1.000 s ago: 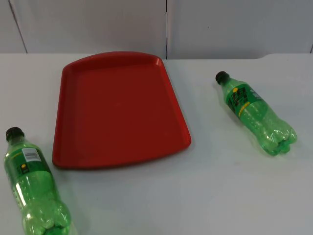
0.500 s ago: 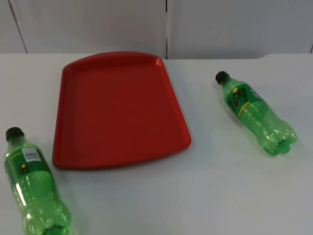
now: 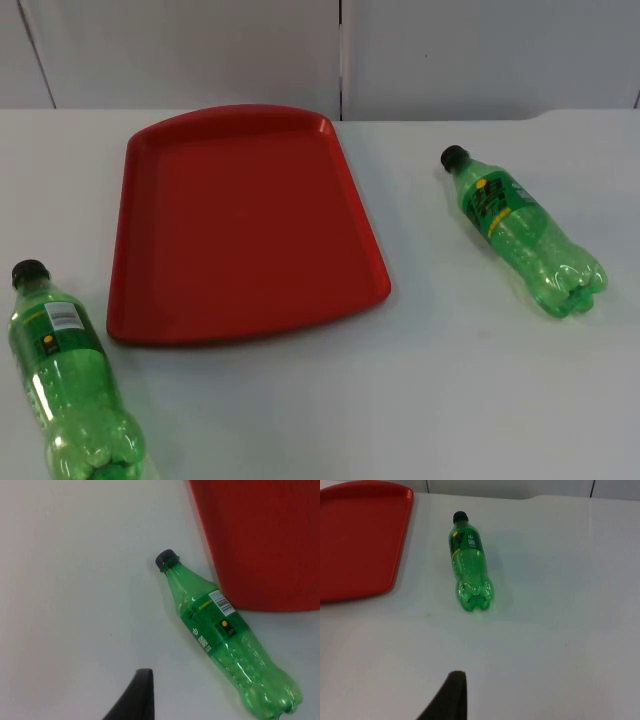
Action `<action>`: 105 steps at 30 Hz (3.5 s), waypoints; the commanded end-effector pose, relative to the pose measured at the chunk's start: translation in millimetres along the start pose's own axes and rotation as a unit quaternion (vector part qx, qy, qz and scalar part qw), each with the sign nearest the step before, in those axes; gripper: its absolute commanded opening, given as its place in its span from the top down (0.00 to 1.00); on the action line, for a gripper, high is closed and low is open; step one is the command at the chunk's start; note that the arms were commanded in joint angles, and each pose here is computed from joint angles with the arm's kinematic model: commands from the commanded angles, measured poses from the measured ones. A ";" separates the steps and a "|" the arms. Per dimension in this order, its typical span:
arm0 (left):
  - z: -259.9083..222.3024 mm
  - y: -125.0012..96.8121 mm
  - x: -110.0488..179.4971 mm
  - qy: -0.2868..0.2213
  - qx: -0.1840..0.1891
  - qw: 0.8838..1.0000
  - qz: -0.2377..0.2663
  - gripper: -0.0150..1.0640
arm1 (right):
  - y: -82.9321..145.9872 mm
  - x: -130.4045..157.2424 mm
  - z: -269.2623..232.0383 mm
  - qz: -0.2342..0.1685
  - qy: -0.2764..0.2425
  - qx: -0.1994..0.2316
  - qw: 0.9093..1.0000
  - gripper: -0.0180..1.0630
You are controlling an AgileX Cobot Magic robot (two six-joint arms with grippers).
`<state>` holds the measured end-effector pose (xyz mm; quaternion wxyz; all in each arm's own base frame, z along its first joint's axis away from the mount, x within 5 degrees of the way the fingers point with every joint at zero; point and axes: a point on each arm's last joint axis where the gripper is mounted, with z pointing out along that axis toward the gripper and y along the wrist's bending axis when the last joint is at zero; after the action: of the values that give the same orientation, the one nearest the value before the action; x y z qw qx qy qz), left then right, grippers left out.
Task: Place the bottle upright on the tray.
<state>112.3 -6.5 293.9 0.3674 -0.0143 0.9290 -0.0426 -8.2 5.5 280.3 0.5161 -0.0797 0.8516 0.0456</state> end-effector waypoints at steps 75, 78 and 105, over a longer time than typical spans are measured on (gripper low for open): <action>249.0 -12.1 -49.1 0.275 -0.116 0.936 -0.189 0.01 | 0.2 -0.3 -0.5 0.001 -0.005 0.000 1.000 0.02; 254.9 -18.6 -42.6 0.280 -0.135 0.932 -0.187 0.01 | 0.2 -0.3 -0.5 0.001 -0.005 0.000 1.000 0.02; 277.8 -23.1 -16.7 0.266 -0.131 0.935 -0.197 0.01 | 0.2 -0.3 -0.5 0.001 -0.005 0.000 1.000 0.02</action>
<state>317.9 -47.2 109.3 0.0809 -0.2256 0.9708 0.0117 -8.2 5.5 280.3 0.5162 -0.0803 0.8515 0.0452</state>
